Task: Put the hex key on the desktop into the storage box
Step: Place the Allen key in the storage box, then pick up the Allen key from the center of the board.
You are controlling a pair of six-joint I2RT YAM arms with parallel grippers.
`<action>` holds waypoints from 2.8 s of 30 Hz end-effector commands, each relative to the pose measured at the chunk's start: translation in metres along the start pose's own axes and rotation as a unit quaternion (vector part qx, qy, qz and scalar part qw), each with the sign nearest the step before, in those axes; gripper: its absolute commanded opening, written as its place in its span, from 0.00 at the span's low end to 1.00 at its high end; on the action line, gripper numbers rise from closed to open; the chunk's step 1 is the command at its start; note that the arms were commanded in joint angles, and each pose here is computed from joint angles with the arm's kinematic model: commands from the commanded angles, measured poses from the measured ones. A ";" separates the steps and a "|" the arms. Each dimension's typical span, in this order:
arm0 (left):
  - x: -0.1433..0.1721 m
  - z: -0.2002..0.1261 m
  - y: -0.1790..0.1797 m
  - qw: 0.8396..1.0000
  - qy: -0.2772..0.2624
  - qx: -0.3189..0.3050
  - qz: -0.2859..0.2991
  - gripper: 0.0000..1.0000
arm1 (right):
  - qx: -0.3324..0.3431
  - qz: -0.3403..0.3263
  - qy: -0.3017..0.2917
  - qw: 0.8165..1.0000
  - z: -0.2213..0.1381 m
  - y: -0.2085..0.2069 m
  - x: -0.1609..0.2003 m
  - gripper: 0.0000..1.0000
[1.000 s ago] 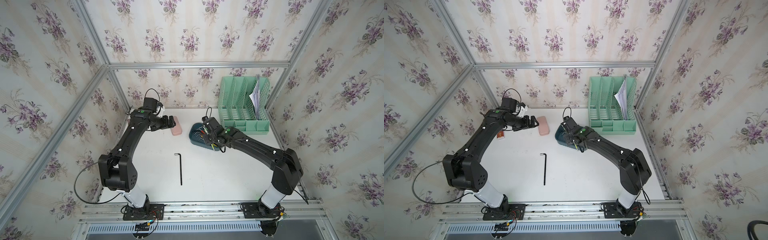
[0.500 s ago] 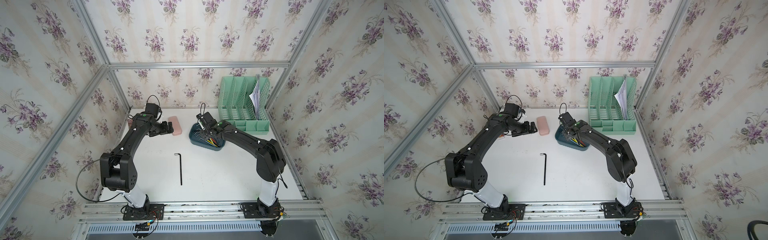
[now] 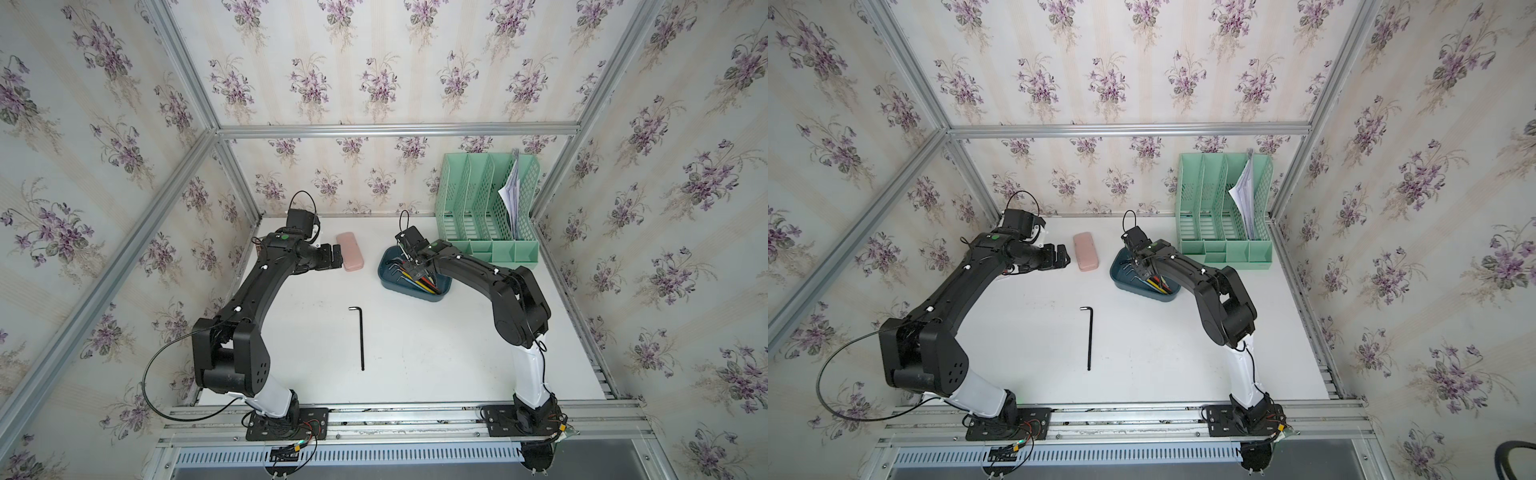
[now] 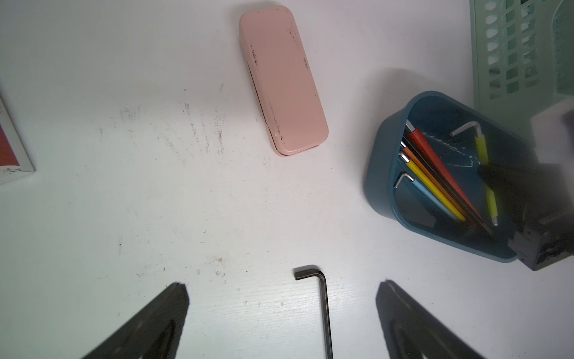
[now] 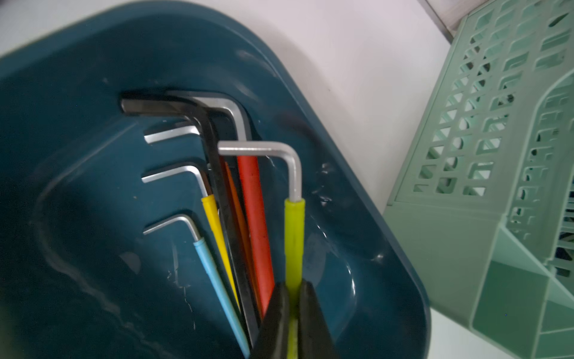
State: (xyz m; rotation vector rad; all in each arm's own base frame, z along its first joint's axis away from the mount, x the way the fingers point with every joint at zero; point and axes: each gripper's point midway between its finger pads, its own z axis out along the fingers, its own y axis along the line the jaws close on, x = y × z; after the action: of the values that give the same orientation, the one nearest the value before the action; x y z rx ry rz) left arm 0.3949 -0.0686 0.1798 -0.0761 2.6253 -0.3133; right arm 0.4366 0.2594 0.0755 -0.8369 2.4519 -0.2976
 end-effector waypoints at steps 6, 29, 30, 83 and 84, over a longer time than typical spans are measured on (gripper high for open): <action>-0.007 0.010 -0.004 1.000 0.009 0.011 0.000 0.99 | -0.008 0.030 0.010 0.999 0.017 0.006 0.006 0.19; -0.023 0.008 -0.011 0.998 0.003 0.055 -0.020 0.99 | -0.156 0.247 -0.073 0.954 -0.140 0.024 0.062 0.48; -0.023 0.007 -0.011 0.998 0.001 0.055 -0.021 0.99 | -0.168 0.251 -0.076 0.950 -0.145 0.031 0.067 0.49; -0.030 -0.008 0.021 0.992 -0.020 0.075 -0.096 0.99 | -0.103 0.215 0.089 0.967 -0.054 0.200 0.122 0.57; -0.030 -0.007 0.021 0.992 -0.017 0.076 -0.097 0.99 | -0.099 0.218 0.092 0.967 -0.054 0.193 0.128 0.57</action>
State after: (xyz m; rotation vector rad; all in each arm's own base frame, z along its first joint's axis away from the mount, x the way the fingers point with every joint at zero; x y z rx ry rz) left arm 0.4171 -0.0405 0.1950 -0.2835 2.5559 -0.5433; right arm 0.2375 0.3746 0.0117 -0.3716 2.7054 0.1675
